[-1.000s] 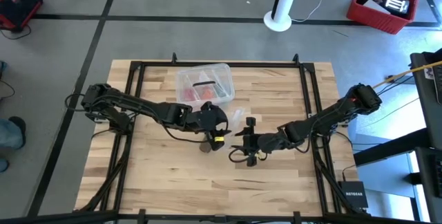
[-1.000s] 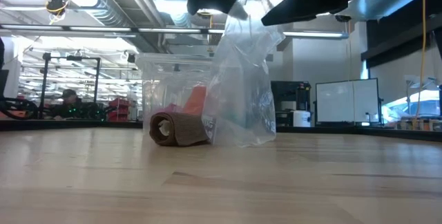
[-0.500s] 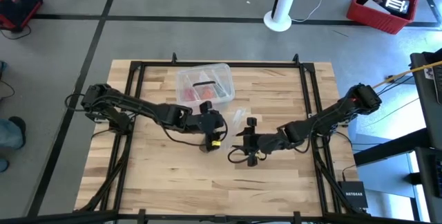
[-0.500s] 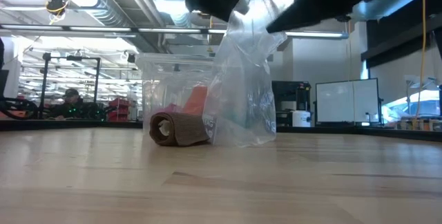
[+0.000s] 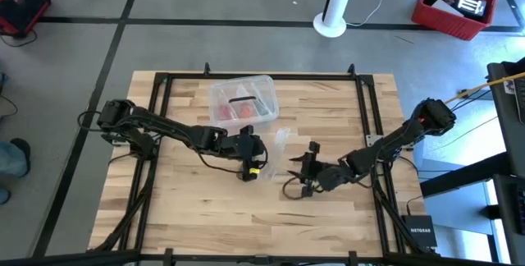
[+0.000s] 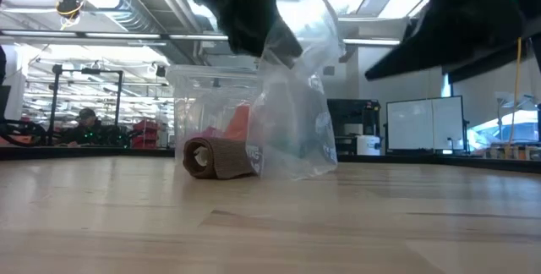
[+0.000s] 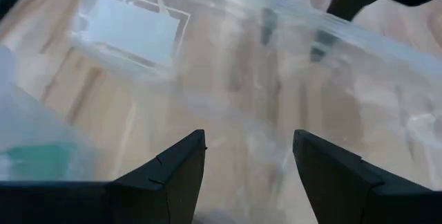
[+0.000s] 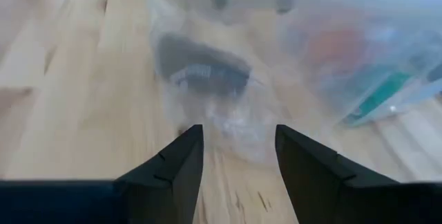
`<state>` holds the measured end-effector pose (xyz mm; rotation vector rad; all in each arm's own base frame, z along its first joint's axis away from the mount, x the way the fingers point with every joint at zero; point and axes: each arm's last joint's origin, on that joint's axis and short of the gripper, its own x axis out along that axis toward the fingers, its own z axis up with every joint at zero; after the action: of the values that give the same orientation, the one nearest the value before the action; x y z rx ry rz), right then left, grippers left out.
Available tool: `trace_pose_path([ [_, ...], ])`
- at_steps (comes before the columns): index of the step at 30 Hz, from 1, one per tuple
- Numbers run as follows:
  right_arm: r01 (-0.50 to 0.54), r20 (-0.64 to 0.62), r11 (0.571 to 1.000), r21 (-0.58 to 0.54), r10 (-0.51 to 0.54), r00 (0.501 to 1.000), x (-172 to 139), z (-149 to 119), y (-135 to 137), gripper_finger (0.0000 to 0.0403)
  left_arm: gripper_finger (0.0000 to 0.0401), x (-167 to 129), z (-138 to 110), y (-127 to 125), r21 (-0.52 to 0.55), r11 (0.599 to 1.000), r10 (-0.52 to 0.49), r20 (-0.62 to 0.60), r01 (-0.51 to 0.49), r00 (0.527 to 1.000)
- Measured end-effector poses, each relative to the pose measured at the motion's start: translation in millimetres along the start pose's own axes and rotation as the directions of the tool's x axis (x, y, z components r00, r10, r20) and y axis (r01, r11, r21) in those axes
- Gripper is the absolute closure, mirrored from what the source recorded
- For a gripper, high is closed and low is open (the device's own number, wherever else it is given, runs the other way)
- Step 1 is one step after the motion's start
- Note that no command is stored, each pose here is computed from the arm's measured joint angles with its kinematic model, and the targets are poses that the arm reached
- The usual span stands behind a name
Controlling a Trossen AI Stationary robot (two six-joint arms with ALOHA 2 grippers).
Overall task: Roll bandage
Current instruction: Open the transparent zip bag
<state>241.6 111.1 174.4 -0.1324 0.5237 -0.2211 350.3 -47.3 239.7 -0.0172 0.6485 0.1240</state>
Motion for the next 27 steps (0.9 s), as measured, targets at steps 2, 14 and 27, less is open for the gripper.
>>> trace_pose_path([
  [2,-0.006,0.072,0.998,0.066,0.001,0.997,4,-10,-5,0.0221,0.019,3,-5,0,0.001,1.0,-0.018,0.022,0.018,1.0],
  [14,-0.081,0.193,0.984,0.16,0.049,0.98,27,-12,-30,0.0123,0.019,8,-13,4,-0.034,0.999,-0.03,0.076,0.033,0.997],
  [27,-0.009,0.148,0.998,-0.065,0.018,0.989,78,3,-13,0.012,0.019,9,-13,3,-0.051,0.998,-0.032,0.075,0.035,0.997],
])
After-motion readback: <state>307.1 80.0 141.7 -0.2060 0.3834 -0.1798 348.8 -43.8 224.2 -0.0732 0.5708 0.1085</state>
